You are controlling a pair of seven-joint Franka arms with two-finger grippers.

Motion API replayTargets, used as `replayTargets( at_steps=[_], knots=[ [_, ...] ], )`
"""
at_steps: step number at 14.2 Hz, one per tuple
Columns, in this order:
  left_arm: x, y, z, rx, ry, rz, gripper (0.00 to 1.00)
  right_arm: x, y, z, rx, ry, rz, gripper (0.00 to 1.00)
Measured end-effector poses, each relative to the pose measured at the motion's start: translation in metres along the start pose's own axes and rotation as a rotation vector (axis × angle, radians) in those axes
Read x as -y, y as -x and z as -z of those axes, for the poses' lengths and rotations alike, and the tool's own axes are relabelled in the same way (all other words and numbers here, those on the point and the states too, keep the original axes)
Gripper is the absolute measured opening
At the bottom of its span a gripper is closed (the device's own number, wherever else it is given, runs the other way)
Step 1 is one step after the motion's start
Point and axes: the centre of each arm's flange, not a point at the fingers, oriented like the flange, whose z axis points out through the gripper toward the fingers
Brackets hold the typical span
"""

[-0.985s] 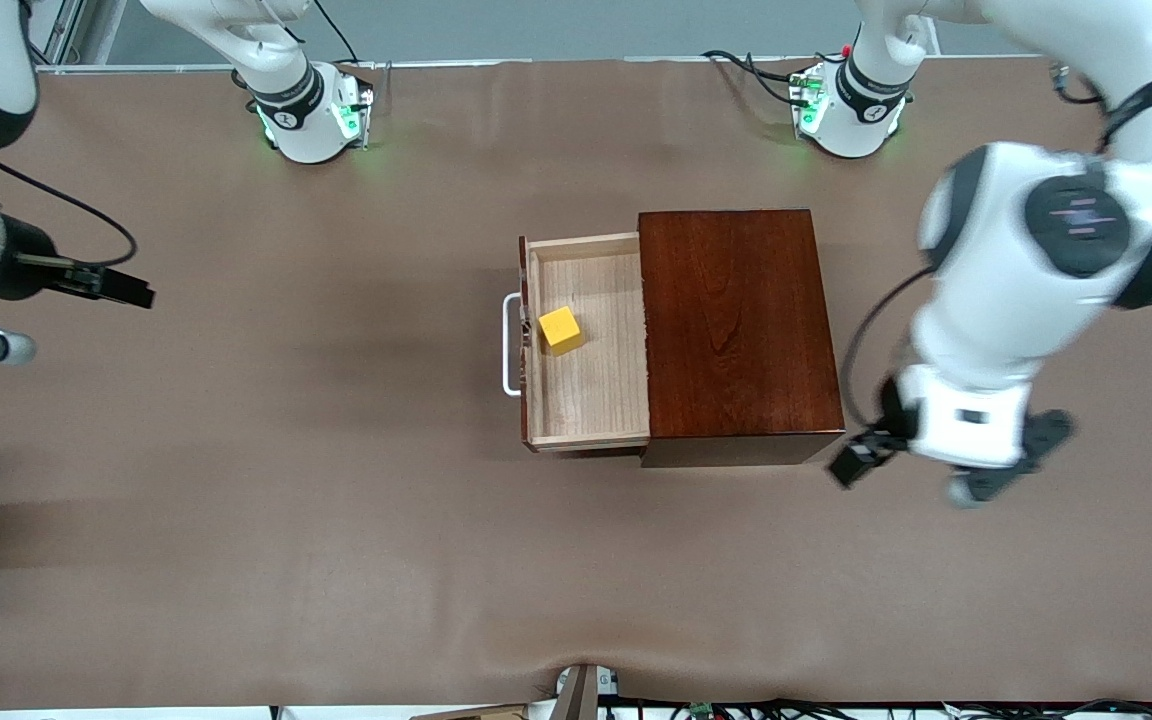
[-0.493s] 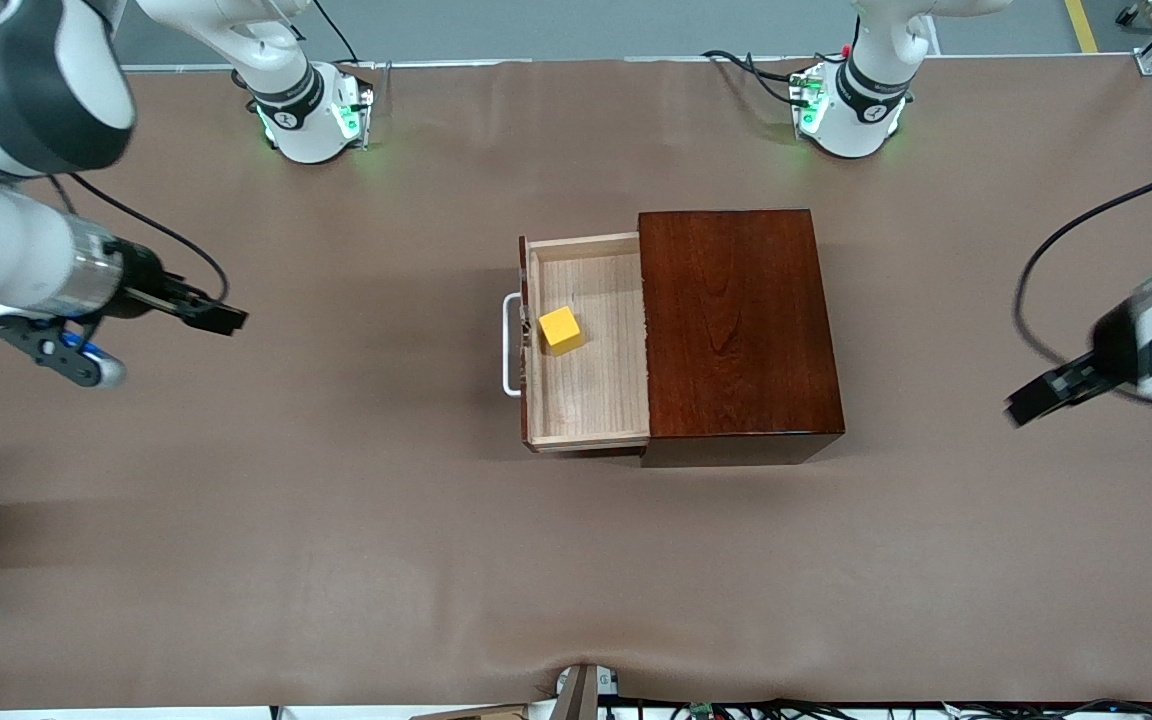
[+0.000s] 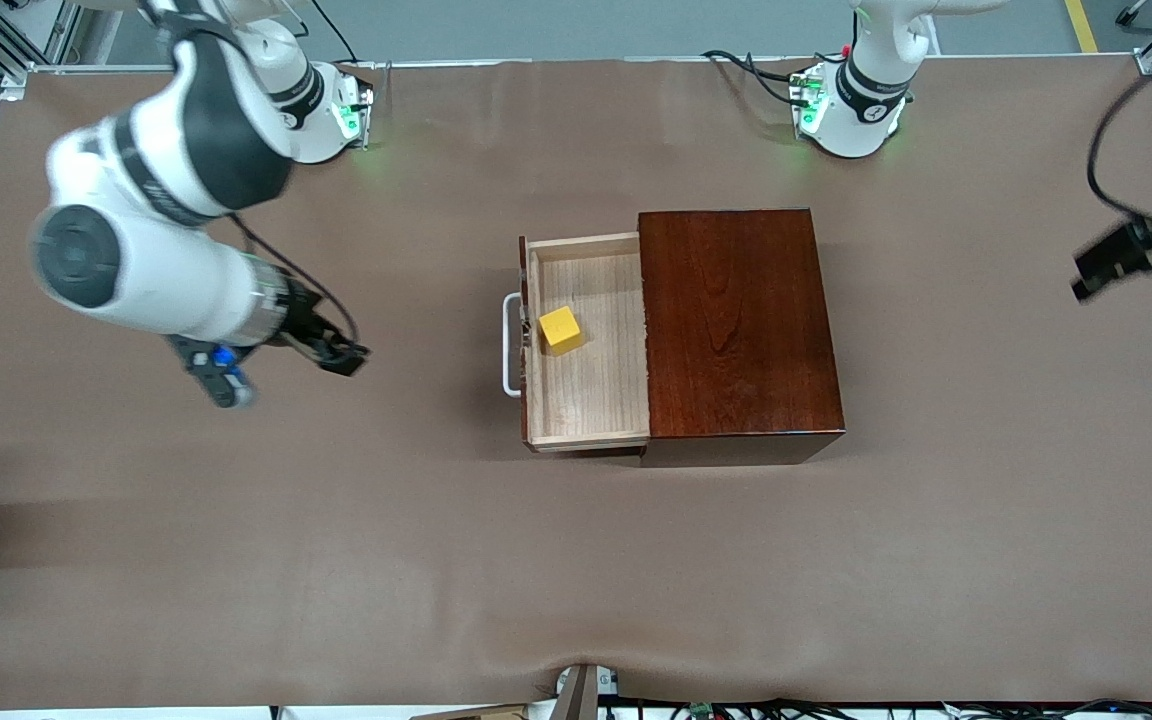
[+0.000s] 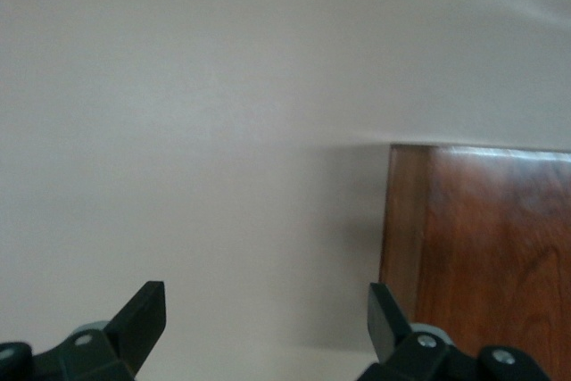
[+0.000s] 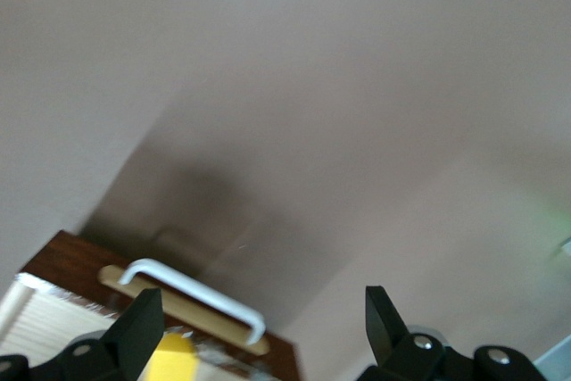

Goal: Open drawer, take yellow block, close drawer
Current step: 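Lower the right gripper into the drawer and grasp the yellow cube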

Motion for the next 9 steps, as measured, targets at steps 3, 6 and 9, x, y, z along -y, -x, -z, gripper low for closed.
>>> replayTargets(
  at_steps=[3,6,9],
  knots=[
    [-0.016,0.041,0.013,0.041,-0.005,-0.123,1.0,0.031,0.038,-0.031,0.014,-0.039,-0.129,1.0],
    [-0.012,0.04,0.004,0.062,-0.007,-0.147,1.0,0.054,0.075,-0.057,0.011,-0.079,-0.204,1.0],
    [-0.011,0.031,-0.006,0.08,-0.006,-0.145,1.0,0.074,0.12,-0.092,0.006,-0.098,-0.248,1.0]
  ],
)
